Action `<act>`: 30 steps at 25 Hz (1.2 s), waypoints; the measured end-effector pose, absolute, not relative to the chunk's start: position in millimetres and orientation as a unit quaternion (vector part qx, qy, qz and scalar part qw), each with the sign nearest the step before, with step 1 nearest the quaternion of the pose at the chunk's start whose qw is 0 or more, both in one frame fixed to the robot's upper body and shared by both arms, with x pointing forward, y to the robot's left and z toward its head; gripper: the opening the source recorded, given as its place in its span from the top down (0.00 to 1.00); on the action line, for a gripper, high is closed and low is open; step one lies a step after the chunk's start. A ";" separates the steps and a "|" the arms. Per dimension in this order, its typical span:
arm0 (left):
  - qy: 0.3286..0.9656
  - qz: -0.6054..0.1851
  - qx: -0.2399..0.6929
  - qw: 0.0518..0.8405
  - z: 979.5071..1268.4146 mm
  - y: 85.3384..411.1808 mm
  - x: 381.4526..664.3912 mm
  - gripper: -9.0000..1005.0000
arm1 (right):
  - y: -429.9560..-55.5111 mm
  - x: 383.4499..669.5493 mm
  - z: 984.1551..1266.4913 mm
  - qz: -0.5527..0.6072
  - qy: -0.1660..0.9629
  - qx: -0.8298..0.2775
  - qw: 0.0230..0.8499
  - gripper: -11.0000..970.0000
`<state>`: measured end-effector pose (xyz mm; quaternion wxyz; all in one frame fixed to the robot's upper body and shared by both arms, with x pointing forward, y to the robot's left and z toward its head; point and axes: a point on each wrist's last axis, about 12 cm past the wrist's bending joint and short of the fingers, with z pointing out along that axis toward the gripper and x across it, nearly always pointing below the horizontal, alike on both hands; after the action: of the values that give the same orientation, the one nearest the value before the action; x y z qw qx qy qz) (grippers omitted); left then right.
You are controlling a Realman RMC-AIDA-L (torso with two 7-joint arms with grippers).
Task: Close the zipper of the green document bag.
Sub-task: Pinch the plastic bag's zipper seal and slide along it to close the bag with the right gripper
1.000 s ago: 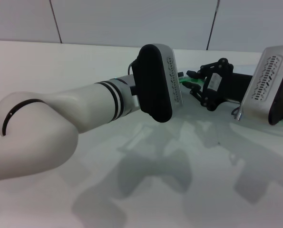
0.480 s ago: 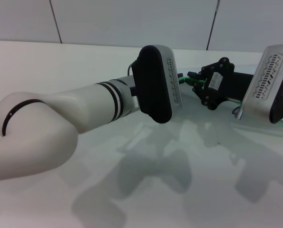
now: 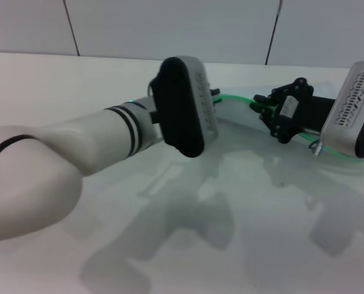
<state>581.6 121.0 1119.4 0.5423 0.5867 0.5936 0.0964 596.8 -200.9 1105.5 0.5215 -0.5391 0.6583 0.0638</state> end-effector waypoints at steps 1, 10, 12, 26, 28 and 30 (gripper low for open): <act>0.596 0.099 0.582 0.544 1119.7 124.4 580.2 0.94 | -204.5 597.1 1104.1 0.062 0.663 -0.534 0.521 0.86; 0.619 0.123 0.532 0.564 1128.3 160.2 568.4 0.94 | -264.7 600.5 1096.9 0.025 0.720 -0.448 0.529 0.82; 0.622 0.128 0.525 0.566 1129.5 165.1 568.2 0.94 | -278.7 600.2 1096.6 0.015 0.729 -0.430 0.533 0.81; 0.621 0.137 0.513 0.577 1134.5 171.5 567.6 0.94 | -300.7 600.1 1102.2 -0.004 0.733 -0.401 0.549 0.75; 0.613 0.144 0.511 0.585 1134.8 172.1 568.4 0.94 | -297.2 601.2 1106.0 0.004 0.732 -0.389 0.560 0.74; 0.608 0.149 0.502 0.597 1135.9 173.4 569.5 0.95 | -296.9 600.8 1111.0 0.018 0.731 -0.365 0.577 0.73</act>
<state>569.5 173.4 1135.9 0.5972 0.5016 0.6079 0.1492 600.8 -296.9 1111.0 0.5769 -0.3651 0.7305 0.0179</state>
